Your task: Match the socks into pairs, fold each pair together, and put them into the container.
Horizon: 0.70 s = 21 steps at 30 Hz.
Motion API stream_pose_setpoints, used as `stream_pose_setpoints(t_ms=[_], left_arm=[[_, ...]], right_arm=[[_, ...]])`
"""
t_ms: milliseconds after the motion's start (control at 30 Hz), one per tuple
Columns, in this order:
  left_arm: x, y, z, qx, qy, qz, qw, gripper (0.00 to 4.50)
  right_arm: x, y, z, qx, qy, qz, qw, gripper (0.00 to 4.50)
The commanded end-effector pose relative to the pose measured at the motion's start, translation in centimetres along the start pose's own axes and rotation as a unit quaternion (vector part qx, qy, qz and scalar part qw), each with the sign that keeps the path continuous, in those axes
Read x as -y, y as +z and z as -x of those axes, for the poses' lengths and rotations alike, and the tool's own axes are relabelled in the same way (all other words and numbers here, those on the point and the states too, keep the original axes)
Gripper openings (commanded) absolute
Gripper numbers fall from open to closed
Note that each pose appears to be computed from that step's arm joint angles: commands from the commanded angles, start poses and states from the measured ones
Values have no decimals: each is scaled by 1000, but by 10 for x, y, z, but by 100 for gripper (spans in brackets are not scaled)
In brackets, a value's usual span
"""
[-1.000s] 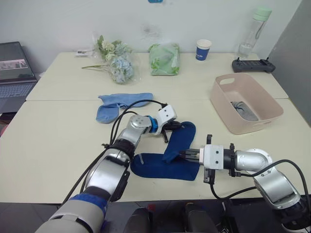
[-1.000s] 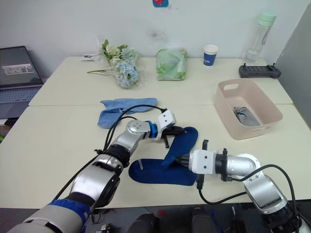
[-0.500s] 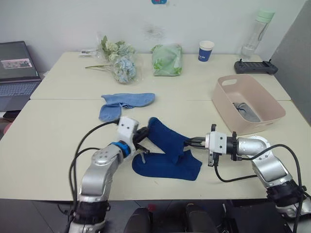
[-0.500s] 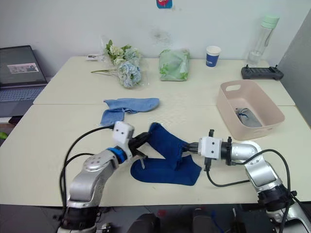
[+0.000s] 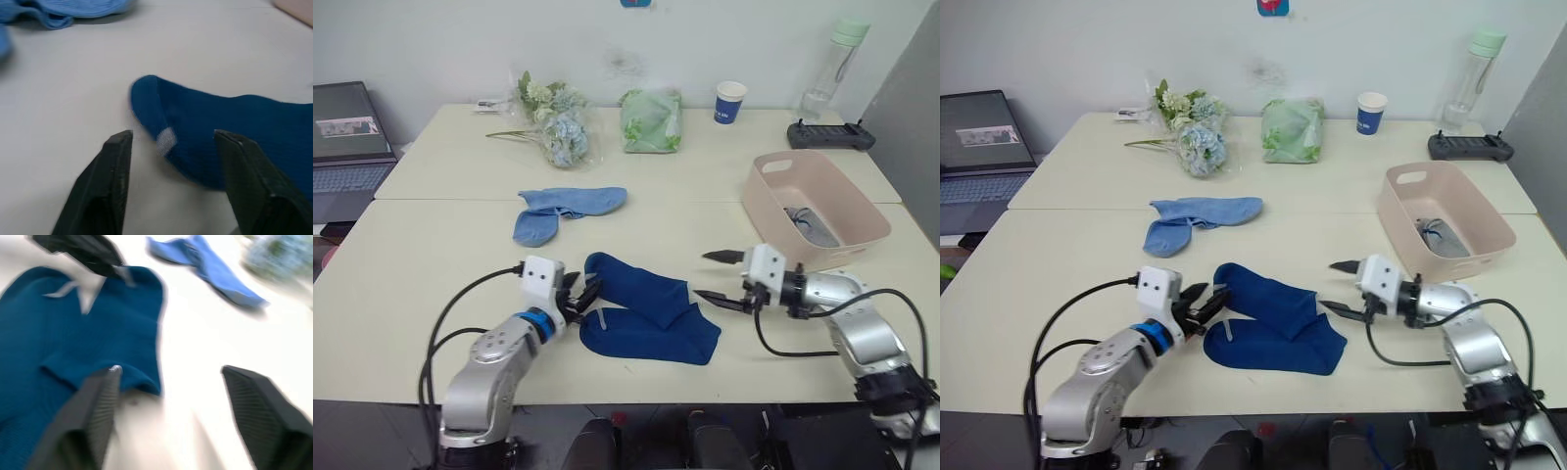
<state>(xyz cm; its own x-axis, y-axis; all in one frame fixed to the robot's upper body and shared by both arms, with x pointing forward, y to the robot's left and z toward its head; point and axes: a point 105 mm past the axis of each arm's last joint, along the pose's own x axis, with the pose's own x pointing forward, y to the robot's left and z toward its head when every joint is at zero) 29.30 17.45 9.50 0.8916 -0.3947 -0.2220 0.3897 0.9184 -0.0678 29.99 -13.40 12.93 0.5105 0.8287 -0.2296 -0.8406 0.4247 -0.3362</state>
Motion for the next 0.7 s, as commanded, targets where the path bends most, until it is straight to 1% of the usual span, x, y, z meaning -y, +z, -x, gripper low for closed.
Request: stream_pose_setpoints(t_ms=[33, 67, 100, 167, 233, 433, 500, 533, 567, 633, 700], left_arm=[[-18, 27, 16, 35, -34, -30, 998, 391], [-21, 27, 14, 25, -53, -40, 997, 418], [-25, 28, 12, 18, -67, -49, 996, 418], [-31, 29, 5, 3, -76, -56, 996, 418], [-35, 29, -4, -3, -84, -65, 994, 418], [-28, 18, -31, -23, -120, -94, 988, 418], [-26, 16, -38, -21, -123, -100, 987, 420], [-25, 17, -41, -18, -124, -101, 987, 379], [-23, 18, -43, -15, -126, -101, 987, 356], [-19, 19, -43, -11, -137, -98, 986, 296], [-14, 17, -42, -13, -149, -99, 984, 227]], right_arm=[[-21, 12, 4, -8, 1, -117, 993, 381], [-28, 12, -2, -19, 3, -142, 990, 381], [-32, 12, -8, -26, -2, -169, 985, 381], [-38, 17, -17, -25, -4, -197, 980, 381], [-40, 18, -24, -29, -13, -202, 979, 381], [-45, 10, -31, -64, -14, -199, 978, 381], [-45, 8, -32, -71, -13, -201, 977, 344], [-44, 8, -33, -71, -14, -199, 977, 322], [-44, 9, -33, -67, -11, -201, 977, 292], [-46, 11, -34, -63, -2, -200, 978, 221], [-44, 13, -34, -58, -9, -203, 977, 145]])
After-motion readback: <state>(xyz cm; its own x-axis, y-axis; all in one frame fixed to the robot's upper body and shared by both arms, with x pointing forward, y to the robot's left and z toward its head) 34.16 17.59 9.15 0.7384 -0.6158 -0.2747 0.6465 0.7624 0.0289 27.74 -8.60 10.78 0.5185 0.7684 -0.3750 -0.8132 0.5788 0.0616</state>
